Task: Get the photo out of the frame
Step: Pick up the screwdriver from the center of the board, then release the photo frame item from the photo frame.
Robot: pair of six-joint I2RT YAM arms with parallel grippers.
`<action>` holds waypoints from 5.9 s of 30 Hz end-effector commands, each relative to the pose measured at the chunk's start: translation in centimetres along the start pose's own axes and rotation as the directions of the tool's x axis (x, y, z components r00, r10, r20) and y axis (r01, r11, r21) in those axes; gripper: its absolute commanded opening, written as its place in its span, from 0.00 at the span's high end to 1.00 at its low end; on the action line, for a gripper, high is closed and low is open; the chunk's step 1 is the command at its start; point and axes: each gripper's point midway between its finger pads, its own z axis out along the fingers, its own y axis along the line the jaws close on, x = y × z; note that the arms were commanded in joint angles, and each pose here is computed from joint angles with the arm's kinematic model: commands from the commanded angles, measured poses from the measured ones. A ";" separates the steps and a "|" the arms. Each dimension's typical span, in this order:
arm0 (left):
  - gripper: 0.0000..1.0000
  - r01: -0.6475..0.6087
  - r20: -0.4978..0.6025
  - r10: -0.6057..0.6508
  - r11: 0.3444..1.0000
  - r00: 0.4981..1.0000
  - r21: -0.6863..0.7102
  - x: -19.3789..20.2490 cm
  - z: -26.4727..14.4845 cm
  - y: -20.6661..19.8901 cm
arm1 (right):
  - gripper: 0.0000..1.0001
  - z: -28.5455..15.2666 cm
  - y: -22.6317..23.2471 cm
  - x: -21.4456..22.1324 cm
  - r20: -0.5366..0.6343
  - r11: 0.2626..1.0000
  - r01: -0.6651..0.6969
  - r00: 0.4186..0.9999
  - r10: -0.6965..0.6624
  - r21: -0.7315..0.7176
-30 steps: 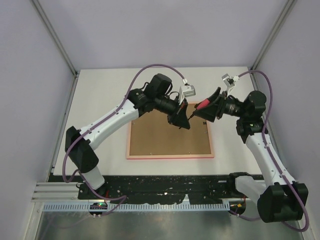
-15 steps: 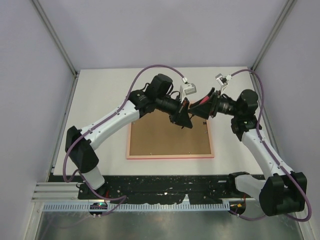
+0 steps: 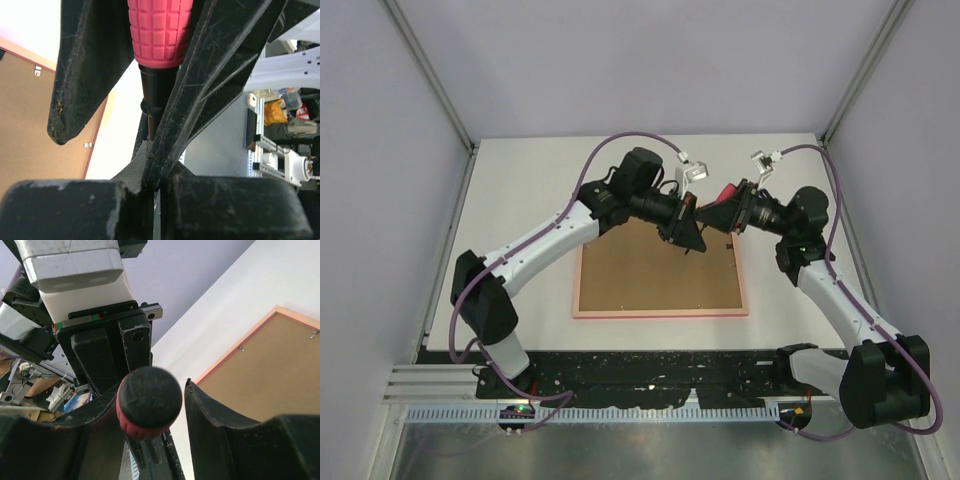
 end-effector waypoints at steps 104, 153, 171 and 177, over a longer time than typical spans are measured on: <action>0.09 -0.638 -0.628 0.466 0.767 0.623 -0.064 21.5 2.5 11.5 | 0.92 -6.5 -17.1 7.4 -0.418 0.654 0.674 0.733 -0.536 0.344; 0.78 -0.602 -0.723 0.381 0.796 0.577 -0.061 26.0 4.3 14.4 | 0.92 -9.7 -17.3 9.1 -0.396 0.515 0.833 0.551 -0.734 0.204; 0.88 -0.600 -0.786 0.372 0.800 0.493 0.002 29.0 3.2 15.9 | 0.92 -10.6 -19.1 8.3 -0.488 0.426 0.884 0.463 -0.740 0.192; 0.88 -0.573 -0.774 0.383 0.819 0.504 0.032 29.8 3.5 15.4 | 0.92 -10.3 -19.7 7.9 -0.494 0.430 0.886 0.457 -0.740 0.174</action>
